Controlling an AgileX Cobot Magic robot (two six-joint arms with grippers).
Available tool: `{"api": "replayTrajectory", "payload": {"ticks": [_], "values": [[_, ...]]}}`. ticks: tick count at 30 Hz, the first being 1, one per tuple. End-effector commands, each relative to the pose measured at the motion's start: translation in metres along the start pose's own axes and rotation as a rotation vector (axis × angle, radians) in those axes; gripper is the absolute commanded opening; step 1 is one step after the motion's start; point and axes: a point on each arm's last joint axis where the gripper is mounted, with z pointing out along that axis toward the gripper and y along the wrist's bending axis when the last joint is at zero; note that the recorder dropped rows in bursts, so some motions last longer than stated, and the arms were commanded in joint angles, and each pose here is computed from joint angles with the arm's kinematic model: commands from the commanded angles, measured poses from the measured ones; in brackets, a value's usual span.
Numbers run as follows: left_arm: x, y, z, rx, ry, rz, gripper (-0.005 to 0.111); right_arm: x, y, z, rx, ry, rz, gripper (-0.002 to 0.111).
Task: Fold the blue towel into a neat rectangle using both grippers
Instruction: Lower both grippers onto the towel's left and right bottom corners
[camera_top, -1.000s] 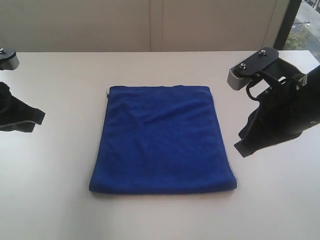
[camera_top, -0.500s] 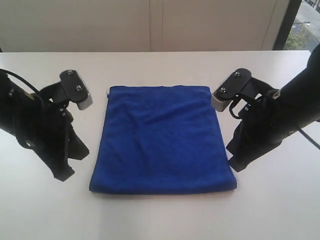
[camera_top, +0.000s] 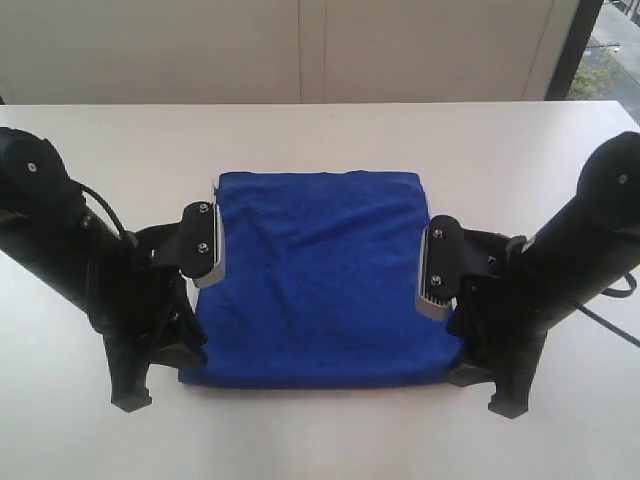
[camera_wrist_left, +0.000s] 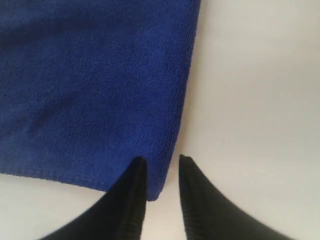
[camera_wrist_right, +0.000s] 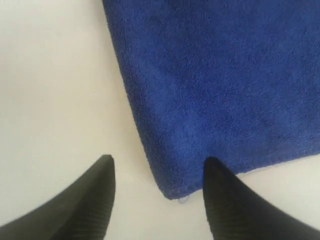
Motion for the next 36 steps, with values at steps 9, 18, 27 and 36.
{"api": "replayTrajectory", "payload": {"ticks": [9,18,27,36], "values": [[0.009,-0.003,0.032,0.144,0.031,0.029,0.048,0.010,0.004,0.018,0.027,0.004,-0.096,0.052],[0.012,-0.004,0.041,0.189,0.050,0.014,0.048,0.016,0.002,0.038,-0.030,0.040,-0.073,0.052],[0.012,-0.004,0.038,0.183,0.050,0.029,0.048,0.014,0.002,0.033,-0.015,0.030,-0.075,0.052],[0.000,-0.007,0.005,0.083,-0.005,0.098,0.048,0.005,0.004,0.000,0.096,-0.035,-0.110,0.052]]}}
